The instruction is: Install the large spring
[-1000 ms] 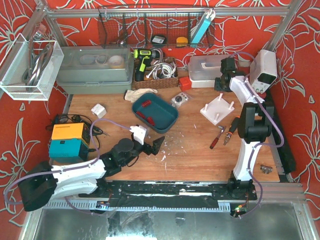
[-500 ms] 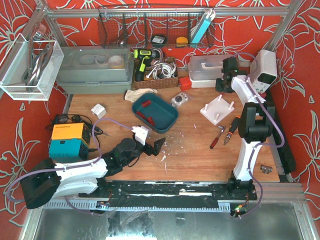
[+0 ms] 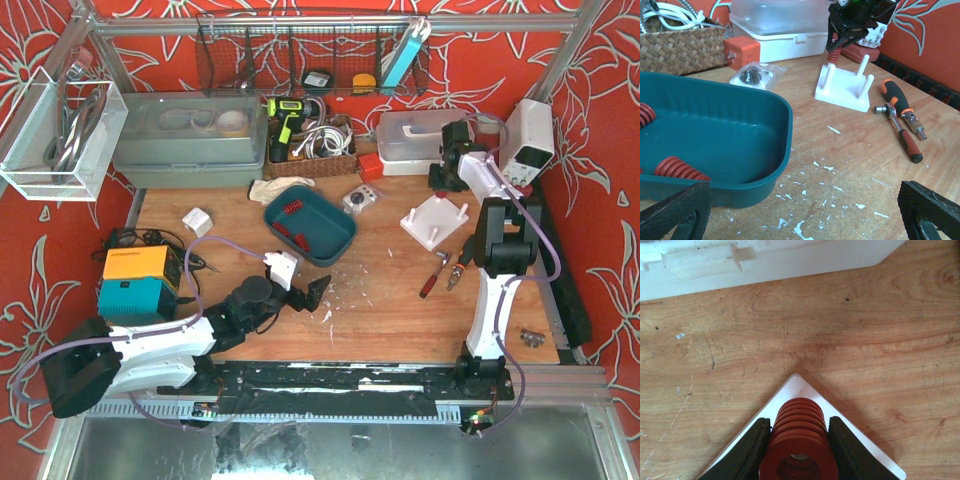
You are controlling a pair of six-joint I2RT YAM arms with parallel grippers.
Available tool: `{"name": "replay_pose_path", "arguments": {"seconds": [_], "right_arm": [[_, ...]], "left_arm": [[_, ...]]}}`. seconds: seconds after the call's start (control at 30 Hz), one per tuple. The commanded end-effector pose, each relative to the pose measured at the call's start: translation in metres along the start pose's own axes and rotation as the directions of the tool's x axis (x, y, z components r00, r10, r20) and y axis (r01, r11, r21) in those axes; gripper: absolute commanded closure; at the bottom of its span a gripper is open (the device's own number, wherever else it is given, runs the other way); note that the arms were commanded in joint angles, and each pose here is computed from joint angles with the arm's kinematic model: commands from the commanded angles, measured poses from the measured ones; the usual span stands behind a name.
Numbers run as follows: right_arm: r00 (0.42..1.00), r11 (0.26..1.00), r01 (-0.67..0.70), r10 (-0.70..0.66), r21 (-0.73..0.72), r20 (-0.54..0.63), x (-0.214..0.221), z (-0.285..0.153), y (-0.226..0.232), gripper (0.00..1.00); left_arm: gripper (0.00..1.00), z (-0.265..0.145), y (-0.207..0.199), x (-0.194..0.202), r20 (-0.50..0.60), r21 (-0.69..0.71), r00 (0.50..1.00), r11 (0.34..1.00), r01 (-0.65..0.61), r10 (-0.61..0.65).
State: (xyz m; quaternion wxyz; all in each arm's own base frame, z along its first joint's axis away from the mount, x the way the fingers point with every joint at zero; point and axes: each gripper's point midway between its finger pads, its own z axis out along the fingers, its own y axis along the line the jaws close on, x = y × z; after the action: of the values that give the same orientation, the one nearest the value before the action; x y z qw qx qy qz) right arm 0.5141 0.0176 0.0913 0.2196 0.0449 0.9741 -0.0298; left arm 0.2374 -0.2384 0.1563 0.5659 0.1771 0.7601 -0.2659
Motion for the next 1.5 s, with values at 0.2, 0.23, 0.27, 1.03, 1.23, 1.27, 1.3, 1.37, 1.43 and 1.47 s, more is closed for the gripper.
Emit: {"name": "replay_pose_path", "arguments": {"seconds": [0.2,0.23,0.27,1.03,1.23,1.27,1.3,1.37,1.43,1.47], "right_arm": [[0.999,0.999,0.014,-0.016,0.037,0.039,-0.014,-0.024,-0.011,0.49],[0.999,0.999,0.009,-0.011,0.04,0.044,-0.012,-0.03,-0.012,0.46],[0.999,0.999,0.004,-0.006,0.04,0.051,-0.01,-0.037,-0.013,0.44],[0.962,0.942,0.082,0.011,-0.327,0.273,0.111,-0.17,0.076,0.23],[0.944,0.885,0.158,-0.005,-0.439,0.33,0.129,-0.198,0.107,0.11],[0.943,0.866,0.169,-0.002,-0.471,0.334,0.134,-0.202,0.113,0.06],[0.938,0.85,0.18,0.004,-0.495,0.348,0.136,-0.207,0.118,0.02],[0.928,0.834,0.194,0.013,-0.516,0.371,0.141,-0.214,0.123,0.01],[0.914,0.83,0.2,0.034,-0.521,0.405,0.142,-0.22,0.122,0.01],[0.909,0.831,0.197,0.044,-0.52,0.414,0.143,-0.22,0.121,0.01]], "left_arm": [[0.0,0.0,0.0,-0.019,0.052,-0.021,0.998,1.0,-0.022,0.023],[0.0,0.0,0.0,-0.02,0.053,-0.024,0.998,0.999,-0.022,0.023],[0.0,0.0,0.0,-0.021,0.055,-0.027,0.998,0.999,-0.022,0.024],[0.3,0.025,0.062,-0.064,0.007,-0.279,0.998,0.959,-0.058,0.062],[0.53,0.044,0.106,-0.07,-0.035,-0.35,0.994,0.93,-0.113,0.108],[0.55,0.048,0.107,-0.07,-0.042,-0.325,0.992,0.937,-0.125,0.118],[0.56,0.054,0.111,-0.068,-0.067,-0.317,0.988,0.936,-0.153,0.139],[0.58,0.067,0.12,-0.063,-0.145,-0.319,0.971,0.92,-0.228,0.19],[0.62,0.08,0.129,-0.054,-0.231,-0.315,0.949,0.907,-0.281,0.214],[0.63,0.087,0.133,-0.05,-0.264,-0.304,0.94,0.906,-0.294,0.217]]}}
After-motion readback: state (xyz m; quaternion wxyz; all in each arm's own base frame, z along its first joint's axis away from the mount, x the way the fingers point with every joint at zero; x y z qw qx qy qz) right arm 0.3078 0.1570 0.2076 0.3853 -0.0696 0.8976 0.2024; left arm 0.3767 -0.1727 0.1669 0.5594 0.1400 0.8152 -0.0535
